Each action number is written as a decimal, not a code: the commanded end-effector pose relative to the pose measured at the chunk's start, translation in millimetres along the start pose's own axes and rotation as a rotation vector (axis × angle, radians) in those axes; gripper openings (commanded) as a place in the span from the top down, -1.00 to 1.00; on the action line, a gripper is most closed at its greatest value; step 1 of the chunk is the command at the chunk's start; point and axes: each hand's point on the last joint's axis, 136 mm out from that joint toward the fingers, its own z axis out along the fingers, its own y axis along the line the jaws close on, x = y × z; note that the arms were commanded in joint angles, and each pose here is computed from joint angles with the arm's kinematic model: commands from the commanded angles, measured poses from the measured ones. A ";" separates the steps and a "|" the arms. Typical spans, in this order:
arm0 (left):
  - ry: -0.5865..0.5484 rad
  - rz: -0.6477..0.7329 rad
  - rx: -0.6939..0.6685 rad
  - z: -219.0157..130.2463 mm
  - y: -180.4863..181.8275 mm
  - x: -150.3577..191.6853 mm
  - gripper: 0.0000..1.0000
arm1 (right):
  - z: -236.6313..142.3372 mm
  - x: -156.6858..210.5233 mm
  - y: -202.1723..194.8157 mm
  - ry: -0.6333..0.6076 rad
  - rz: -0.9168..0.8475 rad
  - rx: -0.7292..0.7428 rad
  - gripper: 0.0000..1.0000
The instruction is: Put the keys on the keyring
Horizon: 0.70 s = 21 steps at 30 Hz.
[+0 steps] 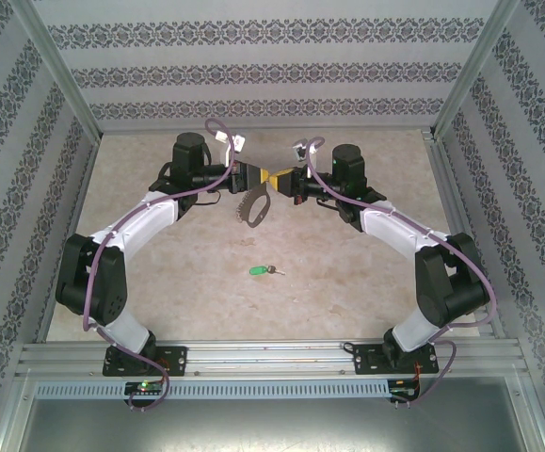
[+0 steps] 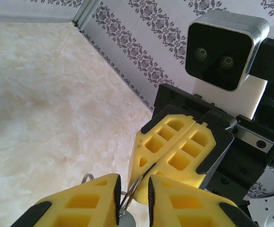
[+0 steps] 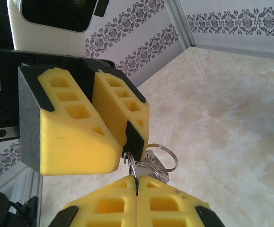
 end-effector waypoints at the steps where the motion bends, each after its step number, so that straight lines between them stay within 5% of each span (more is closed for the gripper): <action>1: 0.063 0.027 0.071 10.0 -12.1 17.8 0.56 | -3.5 -22.7 10.9 -0.041 -0.047 -0.032 1.00; 9: 0.101 0.039 0.037 10.2 -6.3 27.2 0.58 | -2.9 -23.5 11.4 -0.040 -0.044 -0.038 1.00; 15: 0.100 0.052 0.027 11.6 -5.3 25.6 0.91 | -4.0 -24.8 10.6 -0.044 -0.036 -0.032 1.00; 18: 0.091 0.065 0.014 11.0 -5.3 21.8 0.96 | -16.1 -33.0 1.3 -0.088 -0.009 0.007 0.45; 21: 0.075 0.105 -0.002 8.9 -6.4 17.0 1.00 | -34.8 -42.3 -10.3 -0.144 0.024 0.062 0.20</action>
